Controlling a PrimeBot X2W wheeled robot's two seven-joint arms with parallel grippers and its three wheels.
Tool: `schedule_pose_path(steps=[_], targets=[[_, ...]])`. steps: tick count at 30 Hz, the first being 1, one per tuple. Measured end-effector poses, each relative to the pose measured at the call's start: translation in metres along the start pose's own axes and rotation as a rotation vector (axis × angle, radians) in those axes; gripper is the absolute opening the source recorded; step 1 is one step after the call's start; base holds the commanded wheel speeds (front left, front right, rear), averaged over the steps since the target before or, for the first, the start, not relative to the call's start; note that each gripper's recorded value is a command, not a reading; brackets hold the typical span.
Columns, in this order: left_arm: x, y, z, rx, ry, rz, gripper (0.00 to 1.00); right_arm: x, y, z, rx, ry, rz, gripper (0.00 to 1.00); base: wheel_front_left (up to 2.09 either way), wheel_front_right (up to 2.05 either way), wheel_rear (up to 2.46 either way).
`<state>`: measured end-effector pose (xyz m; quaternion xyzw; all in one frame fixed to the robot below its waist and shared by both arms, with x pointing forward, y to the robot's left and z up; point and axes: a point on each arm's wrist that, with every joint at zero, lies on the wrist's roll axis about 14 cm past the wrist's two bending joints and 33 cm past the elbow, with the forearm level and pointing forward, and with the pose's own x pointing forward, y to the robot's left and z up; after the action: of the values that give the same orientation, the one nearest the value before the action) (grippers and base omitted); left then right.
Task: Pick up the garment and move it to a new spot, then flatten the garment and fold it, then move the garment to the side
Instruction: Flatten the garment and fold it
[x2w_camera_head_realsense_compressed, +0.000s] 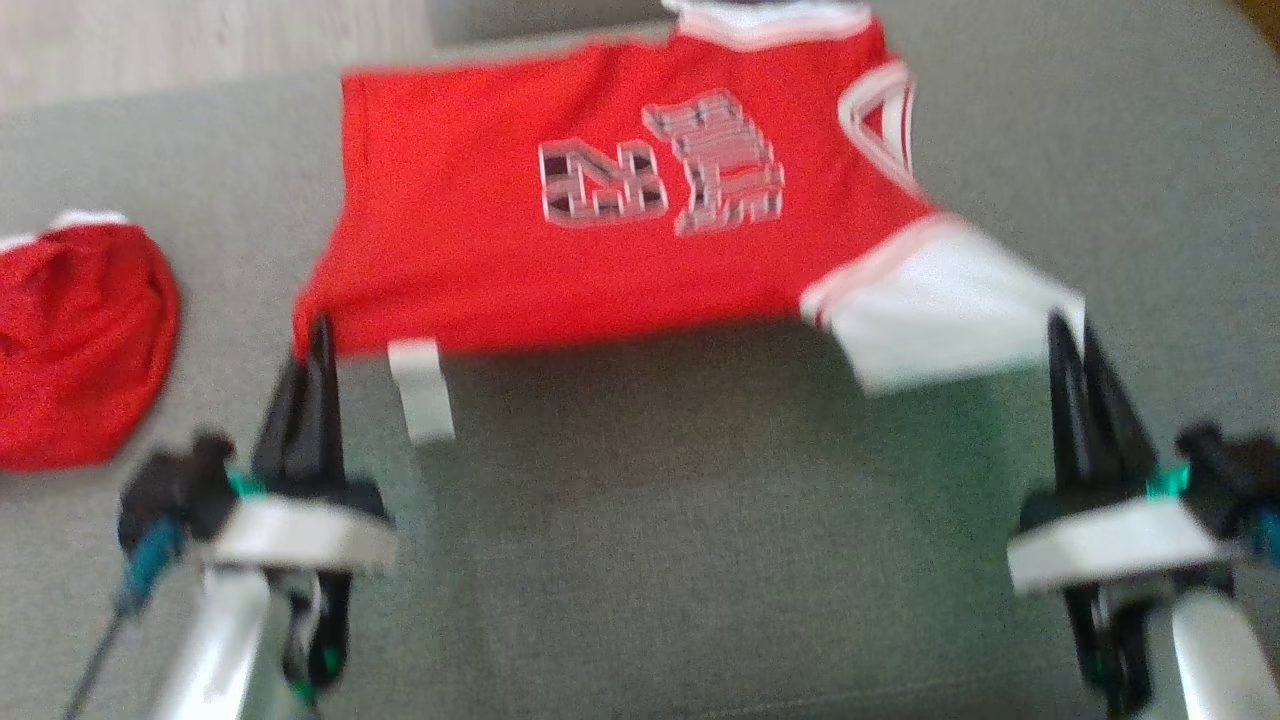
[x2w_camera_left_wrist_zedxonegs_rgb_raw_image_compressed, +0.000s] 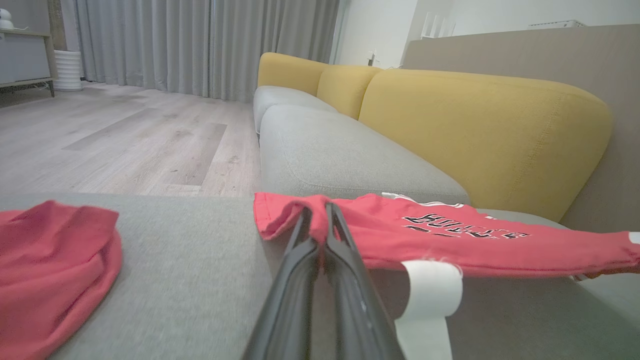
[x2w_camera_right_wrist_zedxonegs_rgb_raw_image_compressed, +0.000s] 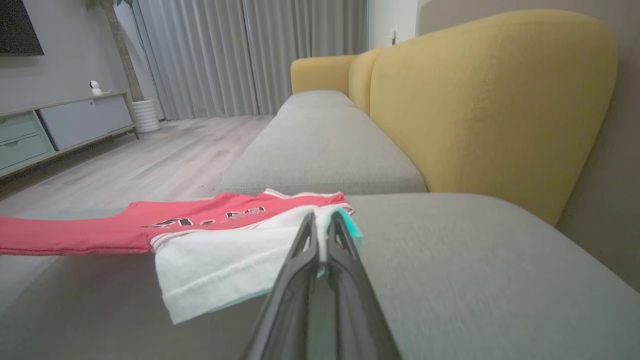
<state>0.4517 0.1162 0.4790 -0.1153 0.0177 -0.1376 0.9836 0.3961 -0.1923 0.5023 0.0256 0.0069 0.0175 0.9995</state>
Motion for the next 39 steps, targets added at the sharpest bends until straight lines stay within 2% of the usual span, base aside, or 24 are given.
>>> schedule_pose_path(steps=[4, 8, 14, 16, 22, 29, 39], targets=[[-0.048, -0.014, -0.003, -0.013, 0.007, 0.013, 0.00, -0.048, 0.003, 0.001, 0.030, 0.045, -0.013, 0.00, 0.00, 0.00, 0.00], [-0.089, -0.022, -0.011, -0.047, 0.030, 0.054, 0.00, -0.079, 0.009, 0.004, 0.060, 0.068, -0.006, 0.00, 0.00, 0.00, 0.00], [-0.113, -0.020, -0.019, -0.092, 0.066, 0.108, 0.00, -0.083, 0.014, 0.001, 0.050, 0.098, 0.010, 0.00, 0.00, 0.00, 0.00], [-0.112, -0.023, -0.021, -0.147, 0.072, 0.118, 0.00, -0.081, 0.015, -0.005, 0.046, 0.118, 0.014, 0.00, 0.00, 0.00, 0.00], [-0.099, -0.028, -0.034, -0.277, 0.128, 0.132, 0.00, -0.055, 0.013, -0.021, 0.043, 0.160, 0.017, 0.00, 0.00, 0.00, 0.00], [-0.057, -0.024, -0.027, -0.433, 0.096, 0.144, 0.00, -0.004, 0.016, -0.021, 0.031, 0.154, 0.037, 0.00, 0.00, 0.00, 0.00], [-0.012, -0.007, -0.041, -0.415, 0.120, 0.176, 0.00, 0.066, 0.016, -0.030, -0.006, 0.183, 0.051, 0.00, 0.00, 0.00, 0.00]])
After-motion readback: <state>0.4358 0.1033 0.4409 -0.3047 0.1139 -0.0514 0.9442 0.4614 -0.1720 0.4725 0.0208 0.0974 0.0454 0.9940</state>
